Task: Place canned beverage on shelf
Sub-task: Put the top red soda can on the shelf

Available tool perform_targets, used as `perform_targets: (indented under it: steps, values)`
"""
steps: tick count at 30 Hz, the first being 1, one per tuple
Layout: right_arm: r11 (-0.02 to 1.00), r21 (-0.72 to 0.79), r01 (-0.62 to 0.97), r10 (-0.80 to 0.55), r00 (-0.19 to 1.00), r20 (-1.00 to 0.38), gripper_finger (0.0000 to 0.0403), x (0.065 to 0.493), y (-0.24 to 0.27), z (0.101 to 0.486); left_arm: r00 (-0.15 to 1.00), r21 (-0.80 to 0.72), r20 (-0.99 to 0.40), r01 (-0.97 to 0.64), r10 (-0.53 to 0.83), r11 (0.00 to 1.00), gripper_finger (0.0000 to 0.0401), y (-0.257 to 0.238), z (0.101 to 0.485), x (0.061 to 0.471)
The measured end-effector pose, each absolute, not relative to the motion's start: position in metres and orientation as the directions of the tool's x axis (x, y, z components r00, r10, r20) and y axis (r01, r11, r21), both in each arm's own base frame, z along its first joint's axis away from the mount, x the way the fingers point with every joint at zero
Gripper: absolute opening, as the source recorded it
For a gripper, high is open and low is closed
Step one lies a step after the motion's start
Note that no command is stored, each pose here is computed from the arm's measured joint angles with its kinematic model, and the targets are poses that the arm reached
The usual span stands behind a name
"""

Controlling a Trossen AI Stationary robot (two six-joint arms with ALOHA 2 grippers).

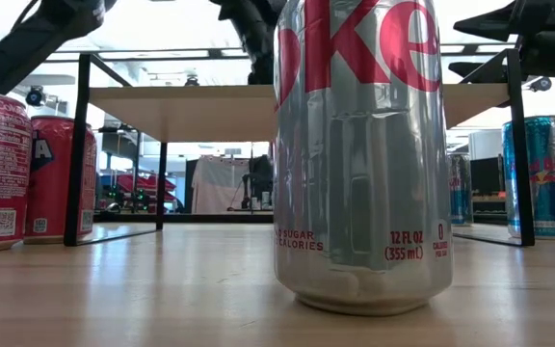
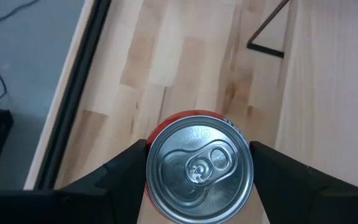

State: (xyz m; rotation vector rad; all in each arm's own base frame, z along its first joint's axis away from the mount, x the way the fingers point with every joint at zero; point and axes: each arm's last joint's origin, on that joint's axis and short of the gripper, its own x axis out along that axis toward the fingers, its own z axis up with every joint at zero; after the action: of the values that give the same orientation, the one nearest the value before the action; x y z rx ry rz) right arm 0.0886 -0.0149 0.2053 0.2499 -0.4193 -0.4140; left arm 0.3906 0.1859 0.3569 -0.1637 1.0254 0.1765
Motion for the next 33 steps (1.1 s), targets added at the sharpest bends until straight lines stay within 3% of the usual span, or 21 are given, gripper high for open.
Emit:
perform_targets:
  steps: [15, 21, 33]
  values:
    - [0.887, 0.318, 0.336, -0.437, 0.832, 0.341, 0.037, 0.089, -0.015, 0.205, 0.517, -0.01, -0.847, -0.243, 0.121, 0.97, 0.0235, 0.14, 0.416, 0.345]
    - [0.887, 0.317, 0.336, -0.437, 0.832, 0.341, 0.037, 0.089, -0.015, 0.205, 0.467, -0.064, -0.881, -0.259, 0.067, 0.964, 0.0234, 0.109, 0.426, 0.331]
    - [0.887, 0.318, 0.336, -0.437, 0.832, 0.341, 0.037, 0.089, -0.015, 0.205, 0.414, 0.018, -0.898, -0.307, 0.15, 0.952, 0.0236, 0.036, 0.425, 0.338]
